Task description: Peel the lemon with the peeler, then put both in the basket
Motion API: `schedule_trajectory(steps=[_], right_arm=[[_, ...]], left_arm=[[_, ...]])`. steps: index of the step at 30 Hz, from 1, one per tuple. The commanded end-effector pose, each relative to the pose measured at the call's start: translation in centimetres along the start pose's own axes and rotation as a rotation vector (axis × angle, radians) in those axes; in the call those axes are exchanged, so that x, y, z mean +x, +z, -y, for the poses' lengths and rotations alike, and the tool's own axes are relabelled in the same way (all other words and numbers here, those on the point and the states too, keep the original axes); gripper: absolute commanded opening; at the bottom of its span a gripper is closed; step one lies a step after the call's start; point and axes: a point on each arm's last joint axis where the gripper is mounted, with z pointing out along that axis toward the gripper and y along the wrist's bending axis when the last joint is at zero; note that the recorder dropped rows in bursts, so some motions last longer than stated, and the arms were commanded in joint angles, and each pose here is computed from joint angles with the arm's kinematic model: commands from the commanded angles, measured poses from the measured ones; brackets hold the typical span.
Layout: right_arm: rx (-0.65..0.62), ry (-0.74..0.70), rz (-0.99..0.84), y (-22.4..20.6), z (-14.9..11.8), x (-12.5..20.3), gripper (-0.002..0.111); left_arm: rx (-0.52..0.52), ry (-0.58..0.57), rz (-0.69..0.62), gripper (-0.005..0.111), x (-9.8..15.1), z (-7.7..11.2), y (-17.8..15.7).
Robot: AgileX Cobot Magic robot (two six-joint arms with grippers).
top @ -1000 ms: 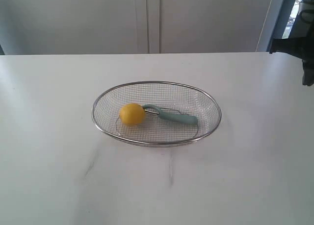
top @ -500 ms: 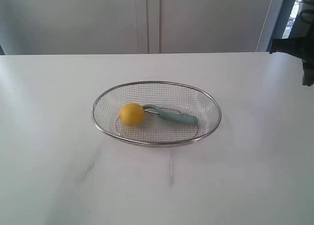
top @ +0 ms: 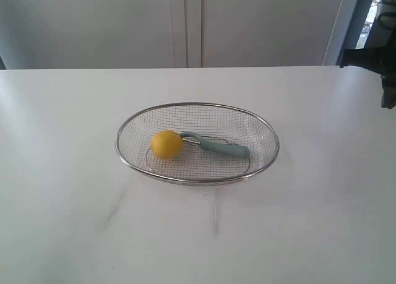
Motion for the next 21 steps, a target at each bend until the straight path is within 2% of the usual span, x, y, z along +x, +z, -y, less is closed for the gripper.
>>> schedule_trajectory(steps=[1, 6, 9, 11, 16, 21], right_arm=[[-0.001, 0.005, 0.018, -0.4, 0.2, -0.2, 0.0], [-0.001, 0.005, 0.018, -0.4, 0.2, -0.2, 0.0], [-0.001, 0.005, 0.018, -0.4, 0.2, -0.2, 0.0], [-0.003, 0.005, 0.023, -0.4, 0.2, -0.2, 0.0], [-0.017, 0.004, 0.052, -0.4, 0.1, -0.5, 0.0], [-0.021, 0.004, 0.06, -0.4, 0.1, -0.6, 0.0]], left_arm=[[-0.001, -0.005, 0.02, 0.0, 2.0, -0.1, -0.1], [-0.001, 0.004, 0.046, 0.0, 4.0, -0.3, 0.0], [0.004, 0.009, 0.096, 0.0, 4.1, -0.3, -0.4], [0.01, 0.016, 0.036, 0.0, 4.6, -0.2, -0.4], [-0.035, 0.003, 0.029, 0.0, 4.7, -0.5, -0.4], [-0.037, 0.002, 0.029, 0.0, 4.7, -0.5, -0.4]])
